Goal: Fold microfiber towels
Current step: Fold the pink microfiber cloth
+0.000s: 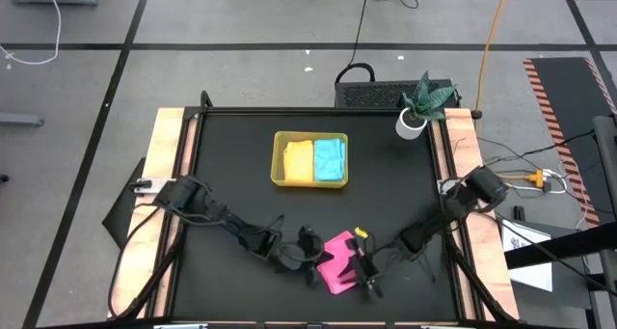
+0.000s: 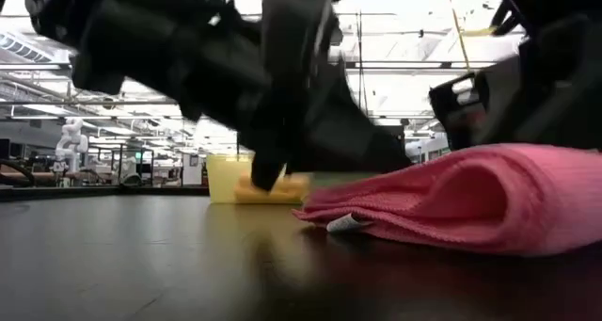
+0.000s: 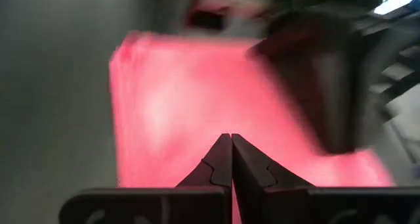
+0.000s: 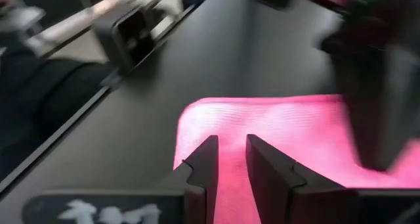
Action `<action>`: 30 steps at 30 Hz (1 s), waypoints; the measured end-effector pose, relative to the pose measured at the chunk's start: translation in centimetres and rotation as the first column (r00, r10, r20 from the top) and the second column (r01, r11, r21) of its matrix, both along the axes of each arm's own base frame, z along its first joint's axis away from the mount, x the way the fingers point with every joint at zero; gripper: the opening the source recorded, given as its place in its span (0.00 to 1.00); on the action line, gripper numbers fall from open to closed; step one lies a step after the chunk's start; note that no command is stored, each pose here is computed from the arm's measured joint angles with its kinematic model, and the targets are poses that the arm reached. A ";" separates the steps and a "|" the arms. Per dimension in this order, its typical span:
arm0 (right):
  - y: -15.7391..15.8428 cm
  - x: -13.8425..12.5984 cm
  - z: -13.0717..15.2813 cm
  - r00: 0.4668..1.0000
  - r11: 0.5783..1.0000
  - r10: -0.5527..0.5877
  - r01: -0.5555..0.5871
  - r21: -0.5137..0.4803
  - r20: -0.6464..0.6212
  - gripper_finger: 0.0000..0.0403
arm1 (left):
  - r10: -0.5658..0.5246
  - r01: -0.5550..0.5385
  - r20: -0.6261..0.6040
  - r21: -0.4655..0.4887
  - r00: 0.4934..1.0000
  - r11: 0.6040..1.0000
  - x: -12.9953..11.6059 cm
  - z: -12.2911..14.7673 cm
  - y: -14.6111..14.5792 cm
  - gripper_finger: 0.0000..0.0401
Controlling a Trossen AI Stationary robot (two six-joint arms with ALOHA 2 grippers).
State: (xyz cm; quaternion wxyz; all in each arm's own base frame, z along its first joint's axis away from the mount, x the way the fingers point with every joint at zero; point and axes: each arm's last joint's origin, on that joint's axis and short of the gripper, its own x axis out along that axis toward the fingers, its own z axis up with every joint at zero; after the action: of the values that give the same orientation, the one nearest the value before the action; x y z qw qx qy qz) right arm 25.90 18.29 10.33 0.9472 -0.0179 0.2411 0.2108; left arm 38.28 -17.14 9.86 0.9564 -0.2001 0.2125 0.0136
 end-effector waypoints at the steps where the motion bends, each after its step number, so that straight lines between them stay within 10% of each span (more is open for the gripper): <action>1: 0.3 0.2 -0.4 0.999 1.000 0.030 -0.030 0.000 -0.014 0.18 | 0.011 -0.011 -0.039 -0.008 0.999 1.000 -0.1 -0.6 0.2 0.01; 14: 1.2 0.7 0.7 0.988 0.988 0.151 -0.152 0.013 0.037 0.15 | 0.053 -0.053 -0.100 -0.002 0.994 0.999 -0.5 -1.3 0.2 0.03; 30: 1.9 2.5 -2.8 1.000 0.998 -0.004 0.005 0.063 -0.030 0.15 | 0.059 -0.056 -0.105 0.031 0.993 0.998 -0.7 -1.0 0.2 0.05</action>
State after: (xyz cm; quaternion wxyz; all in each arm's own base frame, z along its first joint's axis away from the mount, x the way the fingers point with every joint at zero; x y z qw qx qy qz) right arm 28.42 20.23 7.55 0.9441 0.0157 0.2483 0.2165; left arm 37.62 -16.99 8.90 0.9457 -0.1916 0.2570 0.0545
